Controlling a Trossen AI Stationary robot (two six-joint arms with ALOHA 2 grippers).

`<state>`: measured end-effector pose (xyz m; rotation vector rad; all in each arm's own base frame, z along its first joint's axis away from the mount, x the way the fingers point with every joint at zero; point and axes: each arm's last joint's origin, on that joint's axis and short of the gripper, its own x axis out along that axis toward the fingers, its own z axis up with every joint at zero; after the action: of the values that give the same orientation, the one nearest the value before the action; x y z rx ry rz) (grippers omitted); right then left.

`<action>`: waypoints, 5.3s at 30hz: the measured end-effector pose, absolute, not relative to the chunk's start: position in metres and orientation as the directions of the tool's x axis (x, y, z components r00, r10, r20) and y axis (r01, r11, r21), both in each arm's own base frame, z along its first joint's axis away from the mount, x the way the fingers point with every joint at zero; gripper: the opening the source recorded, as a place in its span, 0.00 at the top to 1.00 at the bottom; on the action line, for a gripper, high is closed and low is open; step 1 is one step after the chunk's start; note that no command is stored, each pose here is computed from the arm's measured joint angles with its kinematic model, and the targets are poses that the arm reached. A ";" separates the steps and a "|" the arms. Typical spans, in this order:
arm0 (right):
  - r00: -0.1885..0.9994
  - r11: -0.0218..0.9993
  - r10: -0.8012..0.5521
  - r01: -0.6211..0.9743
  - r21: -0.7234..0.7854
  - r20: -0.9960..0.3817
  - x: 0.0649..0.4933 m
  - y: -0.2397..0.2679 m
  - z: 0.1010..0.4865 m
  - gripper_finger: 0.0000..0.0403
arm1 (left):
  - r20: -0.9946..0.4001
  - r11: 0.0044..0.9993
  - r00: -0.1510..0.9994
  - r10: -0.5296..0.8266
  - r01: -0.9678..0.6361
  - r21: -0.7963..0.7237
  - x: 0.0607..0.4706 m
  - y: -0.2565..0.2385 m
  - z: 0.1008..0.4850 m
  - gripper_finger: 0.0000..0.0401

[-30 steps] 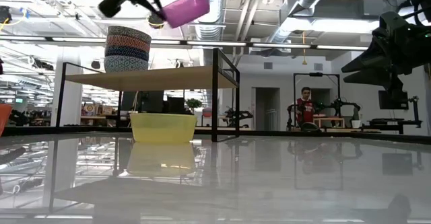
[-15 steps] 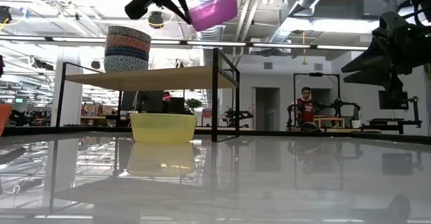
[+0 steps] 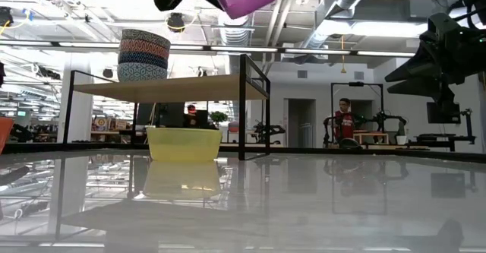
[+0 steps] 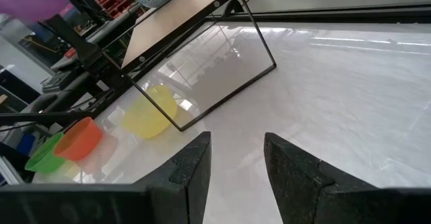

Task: Place and stack bowls onto a shelf
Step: Put the purple bowl on the shelf, then stack the orange bowl on top of the purple bowl on the shelf

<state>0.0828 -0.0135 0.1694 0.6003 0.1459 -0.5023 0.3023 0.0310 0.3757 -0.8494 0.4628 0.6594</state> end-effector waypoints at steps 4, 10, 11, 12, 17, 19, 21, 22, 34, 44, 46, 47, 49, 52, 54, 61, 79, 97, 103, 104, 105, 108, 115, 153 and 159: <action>0.870 0.710 -0.409 0.492 0.504 -0.274 0.083 -0.014 0.169 0.59 | -0.633 0.649 0.741 0.224 -0.598 -0.471 0.304 0.033 0.374 1.00; 0.870 0.709 -0.410 0.493 0.504 -0.274 0.083 -0.014 0.169 0.59 | -0.596 0.857 0.790 0.143 -0.400 -0.324 0.307 0.048 0.378 1.00; 0.870 0.710 -0.409 0.492 0.504 -0.274 0.083 -0.014 0.169 0.59 | -0.593 0.880 0.794 0.135 -0.371 -0.296 0.306 0.053 0.378 1.00; 0.870 0.709 -0.410 0.493 0.504 -0.274 0.083 -0.014 0.169 0.59 | -0.592 0.901 0.796 0.126 -0.342 -0.268 0.305 0.058 0.378 1.00; 0.870 0.709 -0.409 0.492 0.505 -0.274 0.083 -0.014 0.169 0.59 | -0.591 0.970 0.801 0.094 -0.209 -0.128 0.297 0.089 0.378 1.00; 0.870 0.709 -0.410 0.493 0.505 -0.274 0.083 -0.014 0.169 0.59 | -0.586 0.981 0.805 0.092 -0.175 -0.086 0.292 0.103 0.378 1.00; 0.870 0.708 -0.409 0.492 0.506 -0.274 0.083 -0.014 0.169 0.59 | -0.583 0.985 0.805 0.109 -0.165 -0.044 0.287 0.117 0.378 1.00; 0.870 0.705 -0.410 0.493 0.510 -0.274 0.083 -0.014 0.169 0.59 | -0.582 0.986 0.804 0.123 -0.164 -0.019 0.284 0.124 0.378 1.00; 0.865 0.683 -0.422 0.501 0.531 -0.272 0.083 -0.014 0.169 0.59 | -0.583 0.926 0.777 0.239 -0.002 0.378 0.260 0.168 0.378 1.00; 0.823 0.650 -0.504 0.561 0.513 -0.263 0.082 -0.016 0.169 0.59 | -0.680 0.887 0.696 0.230 0.137 0.440 0.271 0.173 0.355 1.00; 0.823 0.650 -0.504 0.561 0.513 -0.263 0.082 -0.016 0.169 0.59 | -0.704 0.891 0.676 0.218 0.156 0.426 0.274 0.172 0.350 1.00; 0.823 0.649 -0.503 0.561 0.514 -0.263 0.082 -0.016 0.169 0.59 | -0.709 0.890 0.670 0.218 0.161 0.426 0.276 0.170 0.349 1.00; 0.823 0.642 -0.504 0.560 0.524 -0.263 0.082 -0.016 0.169 0.59 | -0.717 0.884 0.660 0.225 0.172 0.435 0.277 0.167 0.348 1.00; 0.823 0.637 -0.503 0.559 0.532 -0.263 0.082 -0.016 0.169 0.59 | -0.744 0.876 0.626 0.232 0.199 0.440 0.276 0.163 0.354 1.00; 0.823 0.636 -0.504 0.559 0.532 -0.262 0.082 -0.016 0.169 0.59 | -0.744 0.862 0.620 0.250 0.207 0.462 0.275 0.161 0.363 1.00; 0.824 0.636 -0.503 0.558 0.532 -0.262 0.082 -0.016 0.169 0.59 | -0.776 0.820 0.575 0.260 0.293 0.492 0.269 0.159 0.369 1.00; 0.809 0.620 -0.527 0.575 0.534 -0.260 0.081 -0.019 0.170 0.59 | -0.814 0.699 0.493 0.307 0.463 0.544 0.289 0.159 0.350 1.00; 0.775 0.582 -0.577 0.613 0.535 -0.260 0.080 -0.024 0.170 0.59 | -0.771 0.694 0.530 0.352 0.405 0.595 0.297 0.157 0.353 0.81; 0.775 0.582 -0.576 0.612 0.535 -0.260 0.080 -0.024 0.170 0.59 | -0.695 0.683 0.573 0.435 0.293 0.669 0.308 0.147 0.365 0.71; 0.775 0.582 -0.576 0.612 0.535 -0.260 0.080 -0.024 0.170 0.59 | -0.678 0.695 0.588 0.442 0.253 0.673 0.310 0.144 0.371 0.70; 0.775 0.582 -0.576 0.612 0.535 -0.260 0.080 -0.024 0.170 0.59 | -0.659 0.710 0.607 0.445 0.209 0.672 0.311 0.140 0.379 0.70; 0.775 0.582 -0.576 0.612 0.535 -0.260 0.080 -0.024 0.170 0.59 | -0.613 0.792 0.657 0.440 0.038 0.609 0.311 0.126 0.405 0.70; 0.776 0.583 -0.575 0.611 0.535 -0.260 0.080 -0.024 0.170 0.59 | -0.643 0.900 0.679 0.354 -0.433 0.039 0.296 0.077 0.450 0.70; 0.779 0.593 -0.570 0.609 0.526 -0.261 0.080 -0.023 0.170 0.59 | -0.998 0.319 -0.057 -0.028 -0.947 0.045 0.229 -0.168 0.323 0.70; 0.779 0.593 -0.570 0.609 0.526 -0.260 0.080 -0.023 0.170 0.59 | -0.984 0.339 -0.177 0.012 -0.925 0.171 0.212 -0.174 0.284 0.70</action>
<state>0.0798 -0.0234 0.1699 0.6372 0.0665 -0.6861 0.2119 -0.1741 0.2843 -0.8719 1.4947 1.0619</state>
